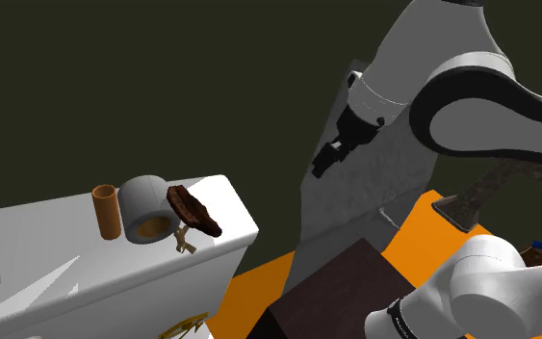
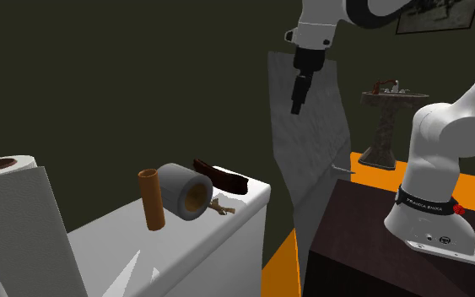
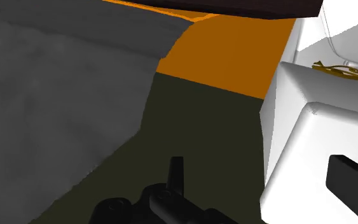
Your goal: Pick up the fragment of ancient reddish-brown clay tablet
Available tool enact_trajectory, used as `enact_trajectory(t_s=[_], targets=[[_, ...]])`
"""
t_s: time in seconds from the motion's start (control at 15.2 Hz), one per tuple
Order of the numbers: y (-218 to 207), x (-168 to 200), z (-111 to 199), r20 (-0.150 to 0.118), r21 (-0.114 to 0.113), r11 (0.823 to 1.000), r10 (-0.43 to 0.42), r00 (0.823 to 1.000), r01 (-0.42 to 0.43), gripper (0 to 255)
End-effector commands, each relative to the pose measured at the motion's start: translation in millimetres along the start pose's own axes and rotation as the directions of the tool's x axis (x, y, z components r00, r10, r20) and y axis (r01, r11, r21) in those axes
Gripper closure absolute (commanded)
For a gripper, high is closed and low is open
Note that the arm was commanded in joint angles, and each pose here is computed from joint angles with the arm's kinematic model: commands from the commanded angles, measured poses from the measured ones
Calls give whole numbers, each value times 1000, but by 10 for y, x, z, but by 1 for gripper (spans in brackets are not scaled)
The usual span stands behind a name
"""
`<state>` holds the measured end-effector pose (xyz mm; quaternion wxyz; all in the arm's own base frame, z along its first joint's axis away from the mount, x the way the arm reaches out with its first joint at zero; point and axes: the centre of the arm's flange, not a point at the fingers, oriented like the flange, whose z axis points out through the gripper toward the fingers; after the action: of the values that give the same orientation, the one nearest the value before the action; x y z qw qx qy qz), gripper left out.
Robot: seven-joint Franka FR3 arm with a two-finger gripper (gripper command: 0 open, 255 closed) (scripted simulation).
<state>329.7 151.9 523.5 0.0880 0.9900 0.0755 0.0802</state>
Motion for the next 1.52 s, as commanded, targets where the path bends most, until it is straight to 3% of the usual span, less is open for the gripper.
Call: enact_trajectory(t_s=[0.0,0.59,0.92,1.25,1.45], targets=[[-310,53,3,-33,-20,999,-33,999,33,0],[-1549,168,216,-160,-124,978,-186,969,167,0],[-2232,169,378,-223,-189,954,-272,936,232,0],[-2903,129,577,-277,-257,922,-359,891,291,0],[-2945,112,687,-279,-259,920,-361,890,293,0]])
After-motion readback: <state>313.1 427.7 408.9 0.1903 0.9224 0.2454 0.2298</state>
